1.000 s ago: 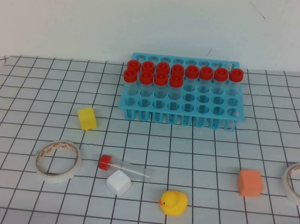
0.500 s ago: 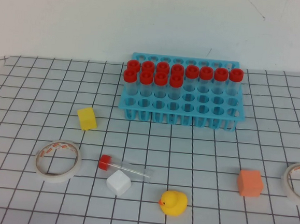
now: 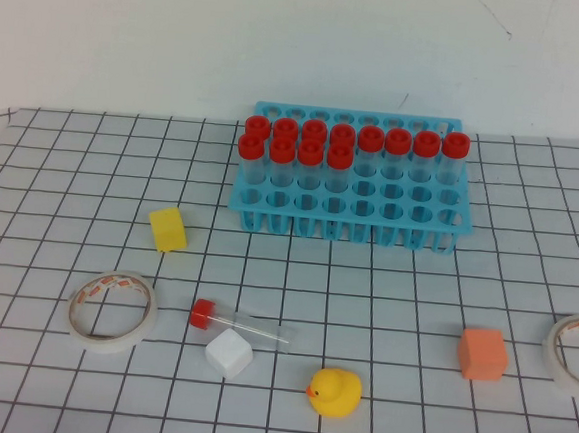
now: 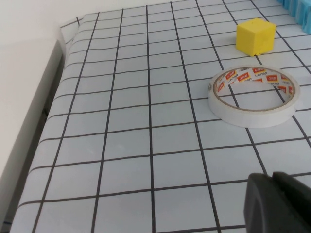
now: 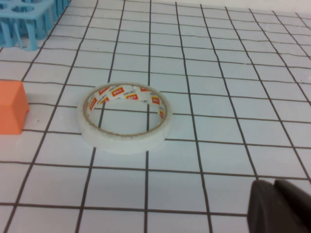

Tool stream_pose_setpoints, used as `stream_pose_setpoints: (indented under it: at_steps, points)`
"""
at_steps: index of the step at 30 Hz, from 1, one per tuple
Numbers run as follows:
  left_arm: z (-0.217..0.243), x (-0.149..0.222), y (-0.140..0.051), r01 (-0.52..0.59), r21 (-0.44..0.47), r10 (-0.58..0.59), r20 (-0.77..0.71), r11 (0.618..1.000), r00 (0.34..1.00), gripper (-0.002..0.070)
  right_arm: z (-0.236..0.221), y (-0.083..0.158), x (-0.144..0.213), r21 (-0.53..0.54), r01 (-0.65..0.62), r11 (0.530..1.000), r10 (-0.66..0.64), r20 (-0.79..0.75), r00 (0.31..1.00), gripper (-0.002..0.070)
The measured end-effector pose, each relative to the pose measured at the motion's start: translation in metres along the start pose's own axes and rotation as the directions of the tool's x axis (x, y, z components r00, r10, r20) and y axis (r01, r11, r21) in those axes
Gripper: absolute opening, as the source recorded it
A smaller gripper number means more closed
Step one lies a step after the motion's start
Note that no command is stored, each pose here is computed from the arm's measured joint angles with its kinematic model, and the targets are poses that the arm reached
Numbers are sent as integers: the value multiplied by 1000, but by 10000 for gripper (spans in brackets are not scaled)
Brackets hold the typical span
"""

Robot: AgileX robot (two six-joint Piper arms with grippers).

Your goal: Place the test tubes

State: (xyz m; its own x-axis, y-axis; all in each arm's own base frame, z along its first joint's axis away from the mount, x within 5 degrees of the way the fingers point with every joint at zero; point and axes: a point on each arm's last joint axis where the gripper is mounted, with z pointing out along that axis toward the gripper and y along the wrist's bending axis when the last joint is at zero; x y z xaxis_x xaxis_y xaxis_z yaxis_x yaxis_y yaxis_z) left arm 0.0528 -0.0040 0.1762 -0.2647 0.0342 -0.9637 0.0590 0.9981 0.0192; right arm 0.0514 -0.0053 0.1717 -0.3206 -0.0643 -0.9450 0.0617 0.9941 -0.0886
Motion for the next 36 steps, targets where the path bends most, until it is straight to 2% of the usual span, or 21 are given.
stream_pose_setpoints:
  at_steps: [10, 13, 16, 18, 20, 26, 31, 36]
  points:
    - [0, -1, 0, -8, -2, 8, 7, 1000, 1000, -1, 0, 0, -1, 1, 0, 1000, 0, 21, 1000, -1]
    - [0, -4, 1, -9, -8, 10, 49, 1000, 999, -1, 1, 0, -6, 4, 0, 1000, 0, 88, 996, -1]
    - [-1, -14, 2, -10, -23, 13, 163, 1000, 987, -1, -1, -1, -17, 11, -1, 1000, -1, 216, 976, -1]
    - [-3, -24, 3, -7, -36, 16, 270, 999, 963, -1, -4, -1, -28, 16, -3, 1000, -3, 327, 945, -1]
    - [-8, -36, 4, -1, -52, 22, 404, 999, 914, -1, -9, -2, -40, 32, 10, 999, -24, 469, 883, -1]
    - [-19, -55, 6, 13, -76, 36, 604, 997, 796, -1, -15, -2, -50, 50, 21, 999, -46, 567, 823, -1]
    - [-23, -60, 7, 63, -45, -17, 670, 997, 743, -1, -17, -3, -52, 46, 8, 999, -34, 591, 806, -1]
    - [-23, -60, 7, 106, -2, -77, 673, 994, 735, -1, -21, -3, -58, 44, -11, 999, -21, 658, 752, -1]
